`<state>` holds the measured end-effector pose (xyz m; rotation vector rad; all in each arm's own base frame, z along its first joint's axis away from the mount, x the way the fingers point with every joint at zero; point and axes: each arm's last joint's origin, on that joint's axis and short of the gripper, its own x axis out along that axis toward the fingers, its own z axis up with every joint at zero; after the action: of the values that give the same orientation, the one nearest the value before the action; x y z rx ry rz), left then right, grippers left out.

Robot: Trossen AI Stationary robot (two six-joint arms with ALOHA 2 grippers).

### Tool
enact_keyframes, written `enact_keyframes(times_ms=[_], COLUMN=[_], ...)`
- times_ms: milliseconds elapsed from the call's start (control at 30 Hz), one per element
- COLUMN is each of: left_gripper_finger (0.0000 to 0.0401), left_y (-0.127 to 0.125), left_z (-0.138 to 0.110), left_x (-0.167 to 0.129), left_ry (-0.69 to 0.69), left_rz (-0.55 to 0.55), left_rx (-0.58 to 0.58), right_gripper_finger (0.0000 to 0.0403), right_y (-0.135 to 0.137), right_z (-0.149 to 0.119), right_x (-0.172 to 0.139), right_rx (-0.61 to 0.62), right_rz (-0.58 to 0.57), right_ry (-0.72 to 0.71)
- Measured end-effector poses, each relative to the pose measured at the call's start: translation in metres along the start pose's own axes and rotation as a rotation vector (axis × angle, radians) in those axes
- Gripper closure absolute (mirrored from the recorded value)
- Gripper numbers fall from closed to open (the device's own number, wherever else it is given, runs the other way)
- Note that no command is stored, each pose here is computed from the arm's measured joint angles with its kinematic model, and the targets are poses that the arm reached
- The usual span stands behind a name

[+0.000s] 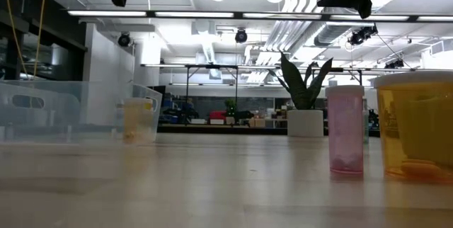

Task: Pick and place medicine bottles into bin by pill shape (circle, oval)
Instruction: Put the large orange pill bottle into the transparent bin

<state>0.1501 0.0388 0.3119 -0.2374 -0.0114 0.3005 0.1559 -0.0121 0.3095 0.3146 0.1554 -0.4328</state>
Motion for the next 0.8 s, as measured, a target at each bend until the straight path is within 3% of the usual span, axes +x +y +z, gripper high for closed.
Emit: enact_keyframes(times_ms=[100,233,467,600,800], left_gripper_finger=[0.0388,0.0397,0.0399,0.0400,0.0401], left_y=[0.000,0.000,0.001,0.001,0.001], left_z=[0.001,0.001,0.001,0.001,0.001], left_x=[-0.001,-0.001,-0.001,-0.001,-0.001], left_ry=[-0.008,-0.010,-0.015,-0.016,-0.017], left_rz=[0.006,0.013,0.031,0.035,0.041], left_rx=[0.004,0.004,0.003,-0.008,-0.022], right_gripper_finger=[0.0233,0.0227,0.0158,0.0113,0.0094], right_y=[0.001,-0.007,-0.039,-0.064,-0.100], right_z=[0.004,0.004,-0.008,-0.020,-0.038], right_x=[0.000,0.004,0.022,0.036,0.054], right_rx=[0.051,0.170,0.285,0.347,0.496], right_rz=[-0.014,-0.177,-0.428,-0.645,-0.898], right_ry=[-0.049,-0.083,0.238,0.385,0.528])
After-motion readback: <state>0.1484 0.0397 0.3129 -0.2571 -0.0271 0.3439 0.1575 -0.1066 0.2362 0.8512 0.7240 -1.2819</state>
